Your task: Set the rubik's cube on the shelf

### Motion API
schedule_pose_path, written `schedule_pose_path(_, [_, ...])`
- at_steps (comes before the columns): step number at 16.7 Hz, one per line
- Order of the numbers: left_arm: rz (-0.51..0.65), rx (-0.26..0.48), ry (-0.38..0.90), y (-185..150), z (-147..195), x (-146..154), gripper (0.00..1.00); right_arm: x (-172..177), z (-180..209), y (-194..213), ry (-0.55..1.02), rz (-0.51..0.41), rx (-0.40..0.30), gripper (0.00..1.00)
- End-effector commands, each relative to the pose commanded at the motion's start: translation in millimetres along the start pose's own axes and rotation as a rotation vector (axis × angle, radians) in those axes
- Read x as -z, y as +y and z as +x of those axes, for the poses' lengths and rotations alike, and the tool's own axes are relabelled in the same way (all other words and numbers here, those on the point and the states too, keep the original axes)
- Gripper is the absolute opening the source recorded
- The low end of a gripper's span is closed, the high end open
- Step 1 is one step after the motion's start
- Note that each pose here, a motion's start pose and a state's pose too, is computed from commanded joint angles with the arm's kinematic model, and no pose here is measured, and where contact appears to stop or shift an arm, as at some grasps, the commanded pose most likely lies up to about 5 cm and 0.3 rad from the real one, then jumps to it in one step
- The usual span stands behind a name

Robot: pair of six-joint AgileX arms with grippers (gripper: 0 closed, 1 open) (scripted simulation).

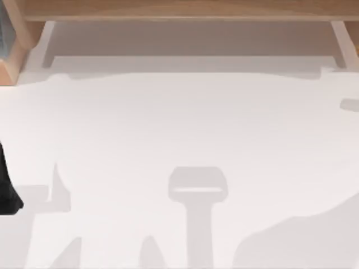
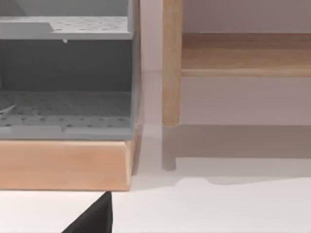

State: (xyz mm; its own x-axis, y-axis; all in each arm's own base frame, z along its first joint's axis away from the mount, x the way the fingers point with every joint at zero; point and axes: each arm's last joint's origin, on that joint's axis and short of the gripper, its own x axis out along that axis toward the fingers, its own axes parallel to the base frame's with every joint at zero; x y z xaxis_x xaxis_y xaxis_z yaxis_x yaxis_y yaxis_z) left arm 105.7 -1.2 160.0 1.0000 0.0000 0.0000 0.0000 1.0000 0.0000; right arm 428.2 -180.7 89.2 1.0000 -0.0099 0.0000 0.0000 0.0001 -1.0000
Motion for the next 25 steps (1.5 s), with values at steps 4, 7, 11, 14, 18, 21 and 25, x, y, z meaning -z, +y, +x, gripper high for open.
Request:
schedule_pose_path(4, [0.000, 0.000, 0.000, 0, 0, 0, 1.00, 0, 0, 0, 0.000, 0.000, 0.000, 0.17])
schedule_pose_path(7, [0.000, 0.000, 0.000, 0, 0, 0, 1.00, 0, 0, 0, 0.000, 0.000, 0.000, 0.00])
schedule_pose_path(11, [0.000, 0.000, 0.000, 0, 0, 0, 1.00, 0, 0, 0, 0.000, 0.000, 0.000, 0.00])
schedule_pose_path(14, [0.000, 0.000, 0.000, 0, 0, 0, 1.00, 0, 0, 0, 0.000, 0.000, 0.000, 0.00])
schedule_pose_path(18, [0.000, 0.000, 0.000, 0, 0, 0, 1.00, 3, -10, 0, 0.007, 0.003, 0.000, 0.00])
schedule_pose_path(21, [0.000, 0.000, 0.000, 0, 0, 0, 1.00, 2, -37, 3, 0.004, 0.008, -0.012, 0.00])
schedule_pose_path(25, [0.000, 0.000, 0.000, 0, 0, 0, 1.00, 1, -63, 1, 0.004, 0.005, -0.005, 0.00])
